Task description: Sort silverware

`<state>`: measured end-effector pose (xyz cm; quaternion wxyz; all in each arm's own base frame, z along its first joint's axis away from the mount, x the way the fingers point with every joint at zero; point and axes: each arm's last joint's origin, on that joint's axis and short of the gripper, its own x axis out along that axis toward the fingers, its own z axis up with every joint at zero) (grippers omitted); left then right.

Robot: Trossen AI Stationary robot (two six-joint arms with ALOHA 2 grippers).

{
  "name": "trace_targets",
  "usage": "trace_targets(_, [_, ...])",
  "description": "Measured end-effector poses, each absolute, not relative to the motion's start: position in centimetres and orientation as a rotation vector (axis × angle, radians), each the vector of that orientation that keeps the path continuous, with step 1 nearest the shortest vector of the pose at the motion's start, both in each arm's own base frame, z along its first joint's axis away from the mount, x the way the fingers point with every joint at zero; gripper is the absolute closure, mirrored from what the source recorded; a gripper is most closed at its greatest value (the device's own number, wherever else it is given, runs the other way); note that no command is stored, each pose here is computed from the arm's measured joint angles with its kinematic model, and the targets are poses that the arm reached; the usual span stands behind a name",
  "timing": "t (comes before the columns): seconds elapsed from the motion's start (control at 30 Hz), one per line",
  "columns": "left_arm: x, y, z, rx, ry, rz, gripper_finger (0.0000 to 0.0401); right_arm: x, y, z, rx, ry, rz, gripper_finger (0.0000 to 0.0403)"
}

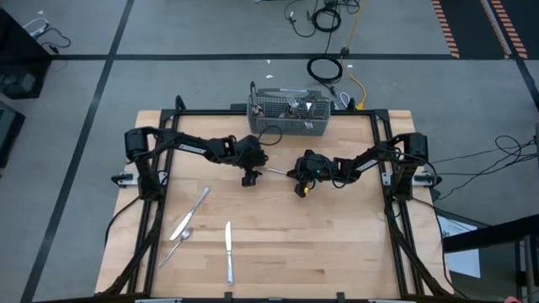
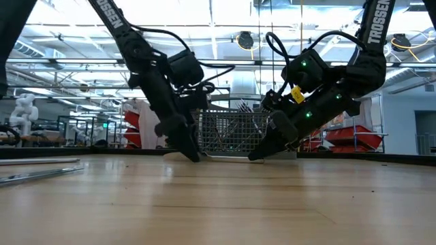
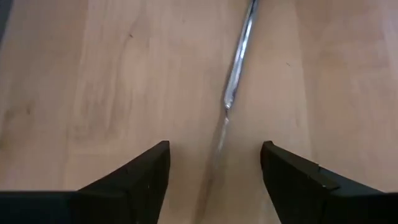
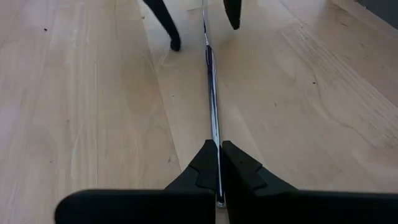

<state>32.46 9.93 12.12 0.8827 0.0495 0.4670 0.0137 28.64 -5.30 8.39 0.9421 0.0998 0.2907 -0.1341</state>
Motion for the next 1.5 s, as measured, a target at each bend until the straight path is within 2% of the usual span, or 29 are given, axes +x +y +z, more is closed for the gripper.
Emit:
trace_targets(0.1, [32.7, 10.0, 11.4, 0.143, 0.989, 0.036, 0.0194, 28.6, -5.3, 8.4, 0.204, 0.591, -0.274, 0.0403])
trace_targets(0.17, [32.8, 9.9, 11.1, 0.172, 1.003, 0.039, 0.0254, 28.6, -5.3, 8.4, 0.204, 0.591, -0.274, 0.0403])
trace_targets(0.27, [32.8, 9.9, 11.2, 0.184, 1.001, 0.041, 0.0367, 28.7, -5.3, 8.4, 0.203, 0.59, -0.275, 0.0403])
trace_targets(0.3, [32.7, 9.9, 11.3, 0.194, 1.002, 0.036, 0.0379, 28.7, -5.3, 8.4, 0.199, 0.587, -0.28, 0.0403])
trace_targets(0.47, [32.7, 9.5, 11.6, 0.222, 1.009, 0.028, 0.0392, 28.8, -5.4, 8.8, 0.194, 0.555, -0.282, 0.0403])
trace_targets(0.7, [32.0, 8.7, 13.8, 0.248, 1.009, 0.084, 0.0396, 28.7, -5.2, 12.0, 0.124, 0.456, -0.23, 0.0386])
trace_targets(0.93, [31.3, 8.5, 16.1, 0.261, 0.988, 0.106, 0.0396, 27.9, -5.1, 15.3, 0.075, 0.406, -0.235, 0.0331])
trace_targets(1.07, [30.9, 8.4, 18.1, 0.217, 0.919, 0.165, 0.0397, 27.0, -5.2, 18.6, 0.091, 0.268, -0.252, 0.0288])
trace_targets(1.27, [30.4, 8.4, 23.6, 0.151, 0.71, 0.243, 0.0397, 24.5, -5.7, 23.1, 0.092, 0.124, -0.412, 0.0245])
trace_targets(1.5, [30.4, 10.3, 29.2, 0.139, 0.256, 0.417, 0.0397, 22.4, -6.5, 25.8, 0.061, 0.008, -0.533, 0.0241])
